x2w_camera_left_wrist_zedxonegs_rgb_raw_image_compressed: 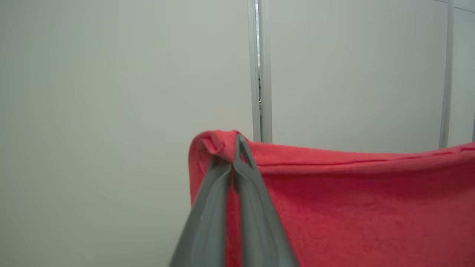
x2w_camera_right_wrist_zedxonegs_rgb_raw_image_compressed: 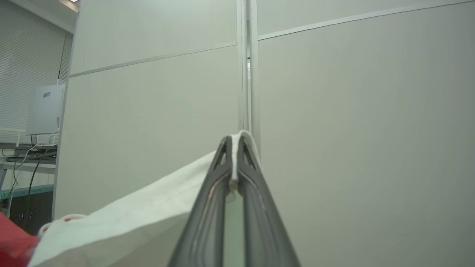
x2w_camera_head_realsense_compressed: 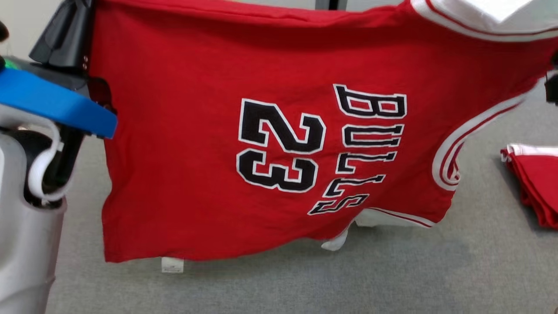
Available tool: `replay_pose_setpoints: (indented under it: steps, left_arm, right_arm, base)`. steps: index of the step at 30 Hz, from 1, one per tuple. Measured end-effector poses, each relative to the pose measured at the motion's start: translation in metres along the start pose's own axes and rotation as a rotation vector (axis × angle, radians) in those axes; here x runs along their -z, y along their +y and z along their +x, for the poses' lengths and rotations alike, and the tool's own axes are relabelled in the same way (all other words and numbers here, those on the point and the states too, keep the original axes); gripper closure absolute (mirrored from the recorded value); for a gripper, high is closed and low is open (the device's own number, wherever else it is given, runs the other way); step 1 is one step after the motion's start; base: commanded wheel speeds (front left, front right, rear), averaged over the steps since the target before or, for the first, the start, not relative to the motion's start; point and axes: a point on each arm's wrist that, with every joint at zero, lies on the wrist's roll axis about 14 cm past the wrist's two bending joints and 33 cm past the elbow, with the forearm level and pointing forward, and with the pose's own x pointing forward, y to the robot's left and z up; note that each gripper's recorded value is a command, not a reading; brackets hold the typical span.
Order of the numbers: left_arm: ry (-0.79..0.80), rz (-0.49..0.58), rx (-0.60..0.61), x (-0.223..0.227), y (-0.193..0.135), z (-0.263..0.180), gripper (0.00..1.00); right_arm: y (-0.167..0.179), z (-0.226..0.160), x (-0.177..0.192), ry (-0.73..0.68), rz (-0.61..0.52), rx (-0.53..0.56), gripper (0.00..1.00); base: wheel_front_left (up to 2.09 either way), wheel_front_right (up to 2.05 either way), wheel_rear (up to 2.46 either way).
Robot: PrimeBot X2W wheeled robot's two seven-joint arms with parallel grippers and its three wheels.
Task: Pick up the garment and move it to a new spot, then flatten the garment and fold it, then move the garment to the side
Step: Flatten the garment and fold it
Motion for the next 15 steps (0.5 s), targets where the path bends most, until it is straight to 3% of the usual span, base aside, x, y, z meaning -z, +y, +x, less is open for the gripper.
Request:
replay_pose_setpoints:
  steps: [8, 15]
  left_arm:
    - [0.072, -0.051, -0.033, 0.072, 0.027, 0.067, 1.0]
    - [-0.099, -0.027, -0.076, 0.072, 0.045, 0.13, 1.0]
  right_arm:
    - [-0.035, 0.054, 0.068, 0.072, -0.095, 0.058, 1.0]
    - [-0.066, 0.109, 0.083, -0.047, -0.179, 0.131, 1.0]
  base:
    - [0.0, 0.0, 0.0]
    - [0.0, 0.0, 0.0]
